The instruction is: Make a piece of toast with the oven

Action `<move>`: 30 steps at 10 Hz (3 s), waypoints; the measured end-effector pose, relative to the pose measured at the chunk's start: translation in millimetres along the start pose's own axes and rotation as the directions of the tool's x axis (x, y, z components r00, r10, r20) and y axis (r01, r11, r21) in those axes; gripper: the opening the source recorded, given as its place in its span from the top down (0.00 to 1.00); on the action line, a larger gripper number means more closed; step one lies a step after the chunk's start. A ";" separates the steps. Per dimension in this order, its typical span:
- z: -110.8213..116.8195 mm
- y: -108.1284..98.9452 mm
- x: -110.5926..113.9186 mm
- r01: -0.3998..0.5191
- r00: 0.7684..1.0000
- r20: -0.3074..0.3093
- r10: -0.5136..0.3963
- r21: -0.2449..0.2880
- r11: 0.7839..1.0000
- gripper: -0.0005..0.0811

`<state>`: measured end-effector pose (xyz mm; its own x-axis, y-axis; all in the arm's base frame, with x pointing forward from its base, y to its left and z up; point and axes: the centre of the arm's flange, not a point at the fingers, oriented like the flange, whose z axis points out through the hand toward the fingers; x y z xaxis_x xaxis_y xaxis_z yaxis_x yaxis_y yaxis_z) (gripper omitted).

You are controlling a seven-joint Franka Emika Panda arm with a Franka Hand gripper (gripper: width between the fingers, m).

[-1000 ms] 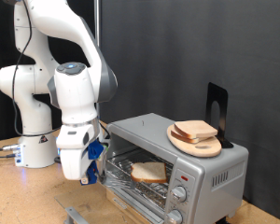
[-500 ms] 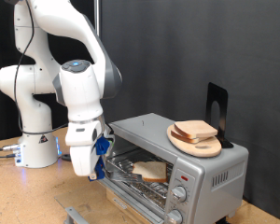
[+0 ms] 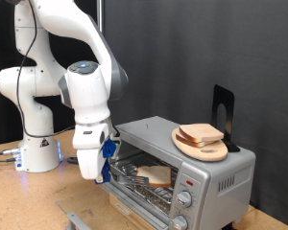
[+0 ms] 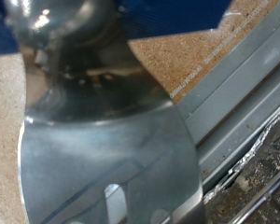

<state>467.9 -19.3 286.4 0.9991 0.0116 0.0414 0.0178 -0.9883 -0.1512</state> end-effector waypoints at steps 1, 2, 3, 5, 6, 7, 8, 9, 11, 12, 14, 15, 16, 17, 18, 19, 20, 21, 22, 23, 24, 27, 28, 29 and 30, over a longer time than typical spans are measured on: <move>-1.3 2.2 -2.2 -0.004 1.000 -0.003 0.004 0.005 1.000 0.40; -4.0 5.9 -4.5 -0.012 1.000 -0.012 0.012 0.012 1.000 0.40; -6.9 10.5 -6.8 -0.024 1.000 -0.020 0.024 0.013 1.000 0.40; -11.2 21.0 -6.5 -0.056 0.997 -0.060 0.056 0.004 0.998 0.40; -12.1 25.7 -6.5 -0.070 0.995 -0.068 0.070 0.002 0.998 0.40; -11.7 29.7 -6.8 -0.086 0.994 -0.066 0.086 -0.004 0.996 0.40; -9.9 32.4 -7.4 -0.096 0.994 -0.060 0.095 -0.010 0.995 0.40; -7.8 33.4 -8.0 -0.097 0.994 -0.052 0.096 -0.014 0.995 0.40; -6.2 33.2 -8.3 -0.096 0.994 -0.047 0.095 -0.014 0.995 0.40; -5.5 31.8 -8.3 -0.093 0.995 -0.045 0.092 -0.013 0.996 0.40; -4.2 26.8 -7.9 -0.089 0.995 -0.041 0.088 -0.012 0.996 0.40; -3.4 24.9 -8.0 -0.090 0.995 -0.037 0.090 -0.011 0.996 0.40; -2.3 23.7 -8.3 -0.092 0.995 -0.032 0.091 -0.010 0.996 0.40; -0.9 22.8 -8.5 -0.094 0.995 -0.028 0.094 -0.010 0.996 0.40; 0.8 22.1 -8.4 -0.098 0.995 -0.024 0.098 -0.010 0.995 0.40; 2.2 21.7 -7.9 -0.100 0.995 -0.021 0.100 -0.009 0.995 0.40; 2.6 20.7 -7.1 -0.099 0.995 -0.021 0.099 -0.008 0.995 0.40; 1.9 18.4 -5.9 -0.096 0.995 -0.023 0.096 -0.006 0.995 0.40; 0.9 14.0 -4.1 -0.087 0.996 -0.028 0.087 0.002 0.996 0.40; -0.6 8.7 -2.6 -0.073 0.997 -0.035 0.074 0.014 0.997 0.40; -2.5 2.3 -1.4 -0.055 0.998 -0.040 0.056 0.026 0.998 0.40; -6.6 -13.9 -2.4 -0.022 0.999 -0.029 0.023 0.029 0.999 0.40; -7.2 -15.3 -3.1 -0.020 0.999 -0.024 0.021 0.030 0.999 0.40; -7.9 -15.4 -3.6 -0.022 0.999 -0.022 0.023 0.033 0.999 0.40; -9.7 -14.8 -4.4 -0.031 0.999 -0.022 0.032 0.039 0.999 0.40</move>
<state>462.9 -6.2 298.1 0.9980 -0.0231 0.0580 -0.0117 -0.9815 -0.1910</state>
